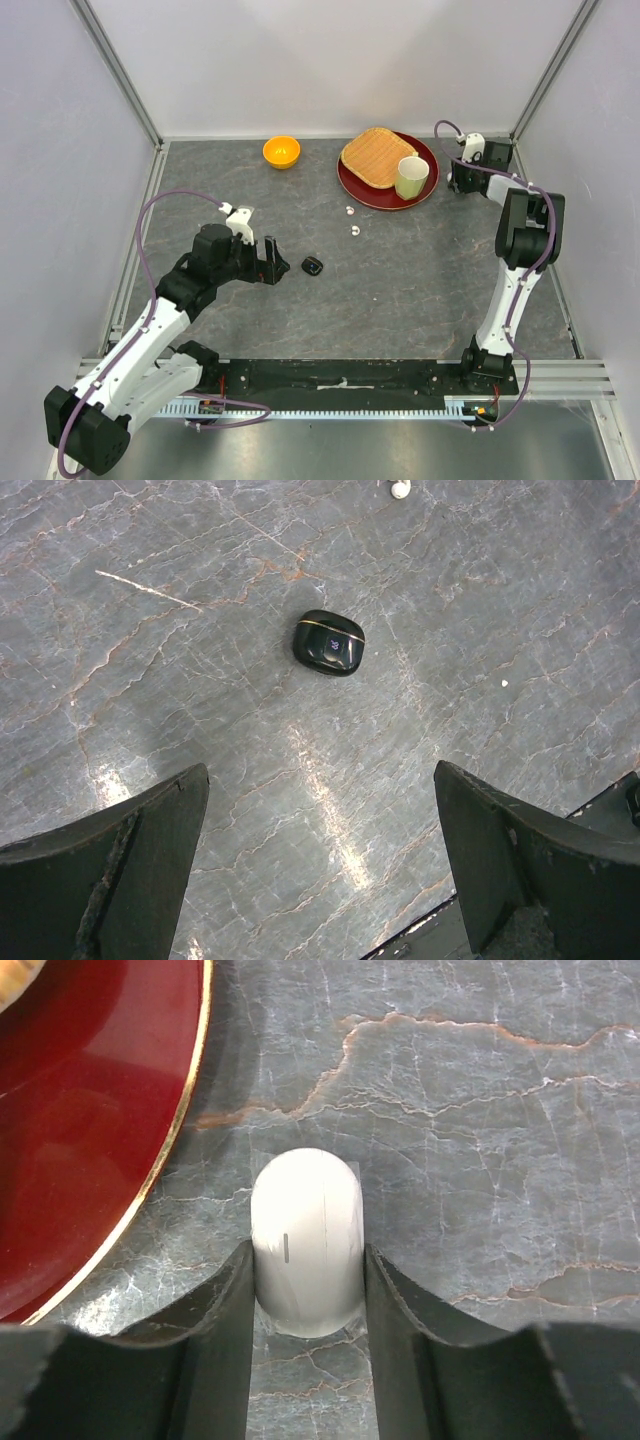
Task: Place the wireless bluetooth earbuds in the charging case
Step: Pick up the charging case at the center of the board.
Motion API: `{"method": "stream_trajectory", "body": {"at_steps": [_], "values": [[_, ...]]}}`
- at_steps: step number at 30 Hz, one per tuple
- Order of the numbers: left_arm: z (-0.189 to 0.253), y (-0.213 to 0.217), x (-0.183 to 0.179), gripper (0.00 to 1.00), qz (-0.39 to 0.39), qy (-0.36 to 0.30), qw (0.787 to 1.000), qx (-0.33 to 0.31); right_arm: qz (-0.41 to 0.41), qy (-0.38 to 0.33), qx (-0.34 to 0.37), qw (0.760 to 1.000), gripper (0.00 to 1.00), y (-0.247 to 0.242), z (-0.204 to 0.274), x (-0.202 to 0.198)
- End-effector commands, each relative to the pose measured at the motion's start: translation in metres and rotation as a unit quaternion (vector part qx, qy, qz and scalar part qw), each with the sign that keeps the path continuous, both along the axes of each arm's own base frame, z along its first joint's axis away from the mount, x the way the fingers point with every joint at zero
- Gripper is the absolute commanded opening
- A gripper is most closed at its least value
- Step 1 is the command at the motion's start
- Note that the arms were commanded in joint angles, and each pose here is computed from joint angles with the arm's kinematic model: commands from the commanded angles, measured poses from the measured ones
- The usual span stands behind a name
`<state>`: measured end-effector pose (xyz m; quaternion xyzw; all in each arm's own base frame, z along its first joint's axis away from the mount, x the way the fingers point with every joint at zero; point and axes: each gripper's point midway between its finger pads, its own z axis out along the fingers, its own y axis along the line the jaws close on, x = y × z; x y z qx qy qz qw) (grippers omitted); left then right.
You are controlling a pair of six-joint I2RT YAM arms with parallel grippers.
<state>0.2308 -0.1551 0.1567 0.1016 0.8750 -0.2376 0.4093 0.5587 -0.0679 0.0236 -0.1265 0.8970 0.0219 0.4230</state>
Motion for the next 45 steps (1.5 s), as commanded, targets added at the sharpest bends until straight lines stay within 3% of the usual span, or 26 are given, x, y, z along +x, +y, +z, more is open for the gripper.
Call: {"method": "stream_trajectory", "body": {"at_steps": [1,5,8,12,13,14,16,22,29,38,45], "values": [[0.013,-0.002,0.003,1.00,-0.015,-0.027,1.000,0.000,-0.029,0.026,0.004,0.999,0.34,-0.006,0.003,-0.018],[0.018,0.002,0.003,1.00,-0.004,-0.037,0.999,-0.003,-0.070,0.001,0.029,0.997,0.09,-0.013,0.038,-0.022],[0.026,0.003,0.003,1.00,0.002,-0.051,0.999,-0.012,-0.099,-0.031,0.066,0.992,0.01,-0.012,0.076,-0.031],[0.036,0.003,0.002,1.00,0.006,-0.072,0.997,-0.030,-0.103,-0.094,0.134,0.981,0.00,0.010,0.137,-0.049],[0.039,0.002,0.002,1.00,0.008,-0.074,0.997,-0.037,-0.072,-0.129,0.157,0.977,0.00,0.025,0.171,-0.057],[0.040,0.003,0.001,1.00,0.011,-0.078,0.996,-0.041,-0.082,-0.122,0.191,0.971,0.00,0.034,0.170,-0.068],[0.042,0.002,0.000,1.00,0.009,-0.080,0.996,-0.046,-0.042,-0.161,0.209,0.964,0.00,0.056,0.207,-0.087],[0.050,-0.001,-0.003,1.00,-0.003,-0.093,0.994,-0.058,0.079,-0.189,0.240,0.949,0.00,0.141,0.251,-0.158],[0.060,-0.009,-0.005,1.00,-0.025,-0.110,0.990,-0.079,0.247,-0.182,0.260,0.916,0.00,0.247,0.278,-0.236],[0.094,-0.037,-0.025,1.00,-0.062,-0.079,0.975,-0.201,0.377,-0.147,0.218,0.888,0.00,0.301,0.256,-0.319],[0.121,-0.065,-0.026,1.00,-0.119,-0.059,0.957,-0.257,0.409,-0.159,0.164,0.883,0.00,0.310,0.237,-0.350]]}}
